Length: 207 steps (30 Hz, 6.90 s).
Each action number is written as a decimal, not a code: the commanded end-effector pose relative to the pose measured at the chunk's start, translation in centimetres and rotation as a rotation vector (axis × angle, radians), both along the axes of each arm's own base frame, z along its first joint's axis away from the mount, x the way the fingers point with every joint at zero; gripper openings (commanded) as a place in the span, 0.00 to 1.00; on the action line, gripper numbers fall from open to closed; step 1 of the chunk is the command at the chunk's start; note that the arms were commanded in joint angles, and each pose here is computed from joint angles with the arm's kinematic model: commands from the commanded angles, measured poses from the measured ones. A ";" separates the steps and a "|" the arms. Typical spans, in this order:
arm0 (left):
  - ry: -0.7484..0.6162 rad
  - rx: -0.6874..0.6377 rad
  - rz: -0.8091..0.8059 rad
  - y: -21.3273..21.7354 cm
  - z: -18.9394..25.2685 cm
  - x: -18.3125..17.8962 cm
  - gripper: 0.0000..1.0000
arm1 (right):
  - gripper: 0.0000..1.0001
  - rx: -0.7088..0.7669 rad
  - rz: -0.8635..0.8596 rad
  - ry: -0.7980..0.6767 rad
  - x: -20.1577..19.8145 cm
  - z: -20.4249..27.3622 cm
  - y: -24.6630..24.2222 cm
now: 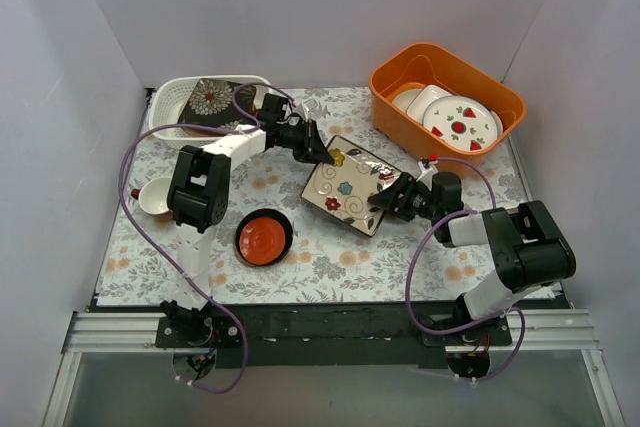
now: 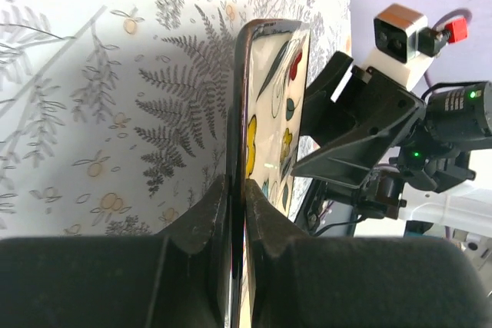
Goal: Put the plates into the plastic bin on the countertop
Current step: Pick up the plate from the corner of the board, then place the plate in the plastic bin, then pick up the plate at the center of the board.
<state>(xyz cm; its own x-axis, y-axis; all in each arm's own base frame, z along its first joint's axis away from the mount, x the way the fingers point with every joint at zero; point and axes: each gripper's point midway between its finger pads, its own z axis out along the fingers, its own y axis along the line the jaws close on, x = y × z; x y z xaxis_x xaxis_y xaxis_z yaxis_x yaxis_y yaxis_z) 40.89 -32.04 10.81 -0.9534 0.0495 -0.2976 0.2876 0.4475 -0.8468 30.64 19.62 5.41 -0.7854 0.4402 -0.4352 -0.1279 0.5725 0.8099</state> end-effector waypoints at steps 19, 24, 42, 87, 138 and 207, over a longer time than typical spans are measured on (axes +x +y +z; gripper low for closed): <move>-0.155 -0.237 0.153 9.5 12.6 3.9 0.00 | 0.83 -0.017 -0.031 -0.145 0.6 3.6 -0.6; -0.162 -0.266 0.205 11.8 13.7 4.2 0.00 | 0.82 -0.012 -0.024 -0.143 0.6 3.5 -0.5; -0.247 -0.323 0.419 19.6 16.1 6.1 0.00 | 0.82 -0.005 -0.014 -0.126 0.7 2.9 -0.2; -0.260 -0.376 1.146 34.2 16.9 13.4 0.00 | 0.79 0.045 -0.003 -0.114 1.7 3.4 0.4; -0.211 -0.316 1.431 39.4 11.1 17.8 0.00 | 0.77 0.052 0.004 -0.113 2.3 3.3 0.7; -0.144 -0.028 1.149 31.5 10.9 7.5 0.98 | 0.79 0.018 0.057 -0.180 0.8 6.5 0.4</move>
<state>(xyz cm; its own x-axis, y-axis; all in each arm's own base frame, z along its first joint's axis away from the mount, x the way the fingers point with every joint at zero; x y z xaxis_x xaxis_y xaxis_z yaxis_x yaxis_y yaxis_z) 49.22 1.35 20.30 -0.3357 -0.8755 -0.3475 -0.2717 0.4432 -0.8542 30.76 19.70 11.23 -0.7245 0.4404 -0.5302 -0.2583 0.5398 0.8012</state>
